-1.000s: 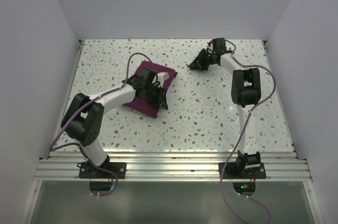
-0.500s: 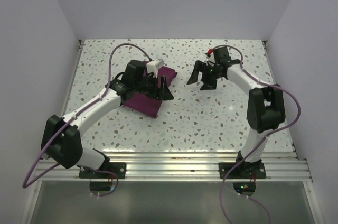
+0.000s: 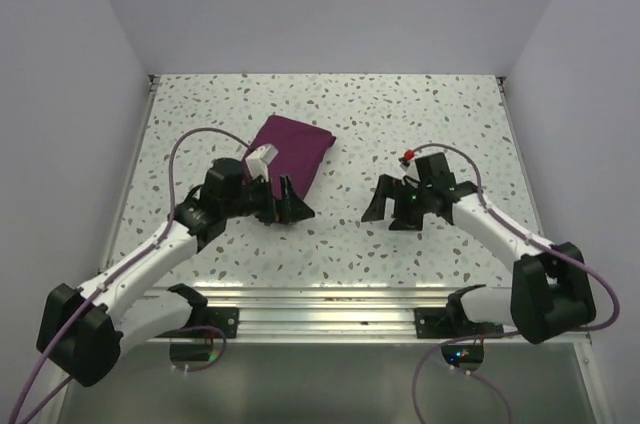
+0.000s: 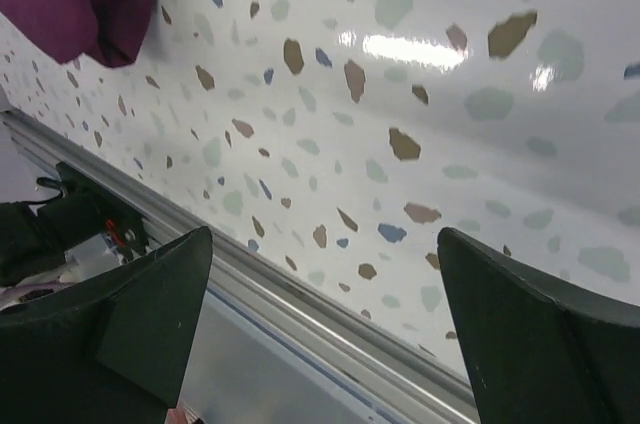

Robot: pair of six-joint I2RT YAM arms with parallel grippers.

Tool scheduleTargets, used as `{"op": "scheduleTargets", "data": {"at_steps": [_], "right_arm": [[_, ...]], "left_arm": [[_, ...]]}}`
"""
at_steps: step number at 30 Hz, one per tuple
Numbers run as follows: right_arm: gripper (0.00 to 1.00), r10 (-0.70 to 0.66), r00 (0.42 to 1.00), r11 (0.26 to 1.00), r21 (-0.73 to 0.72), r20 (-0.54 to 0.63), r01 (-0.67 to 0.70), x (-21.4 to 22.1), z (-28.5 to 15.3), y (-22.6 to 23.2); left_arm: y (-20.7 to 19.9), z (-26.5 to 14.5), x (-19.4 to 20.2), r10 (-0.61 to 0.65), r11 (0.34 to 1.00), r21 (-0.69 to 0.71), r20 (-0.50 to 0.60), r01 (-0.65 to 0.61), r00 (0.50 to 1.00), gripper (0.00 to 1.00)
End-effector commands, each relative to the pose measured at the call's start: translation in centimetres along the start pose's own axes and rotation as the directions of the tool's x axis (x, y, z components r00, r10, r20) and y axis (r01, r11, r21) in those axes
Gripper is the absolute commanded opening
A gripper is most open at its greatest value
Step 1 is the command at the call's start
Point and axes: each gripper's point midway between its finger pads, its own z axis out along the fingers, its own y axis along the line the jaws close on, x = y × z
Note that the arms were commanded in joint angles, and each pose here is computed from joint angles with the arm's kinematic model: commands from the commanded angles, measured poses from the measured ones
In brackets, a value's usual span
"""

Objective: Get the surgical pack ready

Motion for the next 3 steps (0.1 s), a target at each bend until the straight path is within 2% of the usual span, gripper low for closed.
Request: {"op": "scheduleTargets", "data": {"at_steps": [1,3], "right_arm": [[0.99,0.011,0.997,0.992,-0.125,0.077,-0.001,0.6,-1.4,1.9],[0.99,-0.014,0.983,0.980,-0.191,0.182,0.050,0.6,-3.3,3.0]], "left_arm": [[-2.4,-1.9,-0.6,-0.032,0.994,0.103,0.103,0.021,0.994,1.00],[-2.2,-2.8,0.7,-0.100,0.989,0.125,0.132,0.084,0.986,1.00]]}}
